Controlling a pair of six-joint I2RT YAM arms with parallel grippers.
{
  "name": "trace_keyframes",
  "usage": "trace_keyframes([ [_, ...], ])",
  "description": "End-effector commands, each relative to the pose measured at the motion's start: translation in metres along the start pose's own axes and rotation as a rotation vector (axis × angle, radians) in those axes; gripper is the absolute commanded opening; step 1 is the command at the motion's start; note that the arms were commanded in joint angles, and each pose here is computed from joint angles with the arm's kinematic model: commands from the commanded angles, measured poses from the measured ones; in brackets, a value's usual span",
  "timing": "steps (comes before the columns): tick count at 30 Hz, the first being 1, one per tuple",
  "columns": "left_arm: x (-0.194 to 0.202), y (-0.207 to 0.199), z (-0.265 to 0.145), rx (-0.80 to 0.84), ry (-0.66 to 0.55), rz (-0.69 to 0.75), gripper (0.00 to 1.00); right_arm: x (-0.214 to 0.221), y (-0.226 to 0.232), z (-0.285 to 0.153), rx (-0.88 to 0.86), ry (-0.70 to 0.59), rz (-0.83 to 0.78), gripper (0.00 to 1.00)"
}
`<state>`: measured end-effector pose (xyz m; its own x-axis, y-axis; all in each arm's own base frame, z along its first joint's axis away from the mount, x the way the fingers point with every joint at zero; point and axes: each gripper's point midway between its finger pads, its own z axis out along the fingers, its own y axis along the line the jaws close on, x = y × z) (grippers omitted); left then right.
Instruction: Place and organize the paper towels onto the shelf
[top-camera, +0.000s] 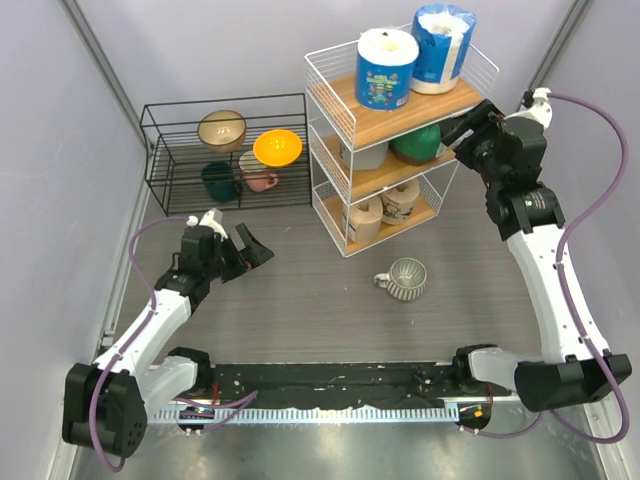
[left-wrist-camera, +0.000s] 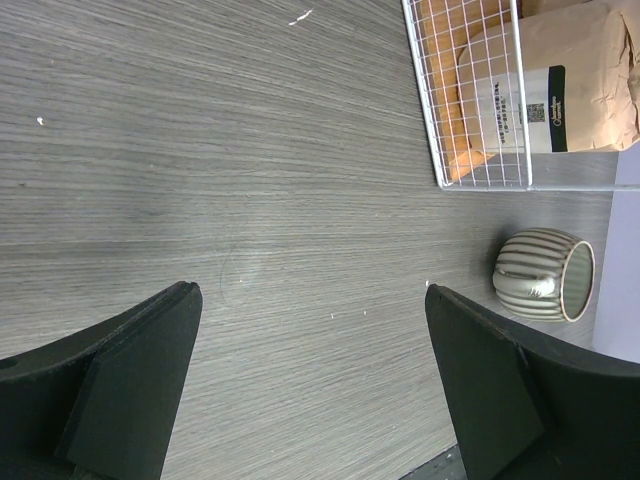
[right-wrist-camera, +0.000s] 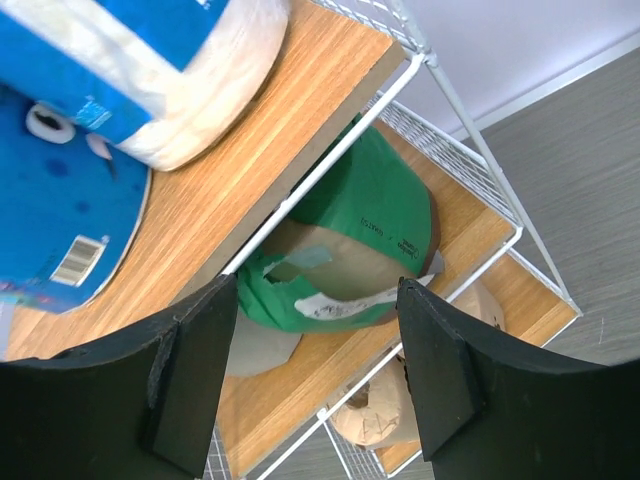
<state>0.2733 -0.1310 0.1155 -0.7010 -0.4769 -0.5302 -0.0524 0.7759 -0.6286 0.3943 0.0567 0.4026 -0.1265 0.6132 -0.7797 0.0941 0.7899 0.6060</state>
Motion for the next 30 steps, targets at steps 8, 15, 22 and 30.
trace_keyframes([
  [8, -0.006, -0.010, 0.000, 0.042, -0.020, 0.004, 1.00, -0.019, -0.004, -0.047, -0.047, -0.128, 0.022, 0.71],
  [15, -0.005, -0.010, 0.000, 0.044, -0.015, 0.002, 1.00, 0.022, 0.004, -0.031, -0.131, 0.021, 0.029, 0.71],
  [22, -0.005, -0.010, 0.001, 0.042, -0.014, 0.001, 1.00, 0.032, 0.000, -0.004, -0.104, 0.055, 0.035, 0.72],
  [30, -0.005, -0.009, 0.001, 0.038, -0.015, 0.002, 1.00, 0.030, -0.008, 0.025, -0.033, 0.032, 0.057, 0.71],
])
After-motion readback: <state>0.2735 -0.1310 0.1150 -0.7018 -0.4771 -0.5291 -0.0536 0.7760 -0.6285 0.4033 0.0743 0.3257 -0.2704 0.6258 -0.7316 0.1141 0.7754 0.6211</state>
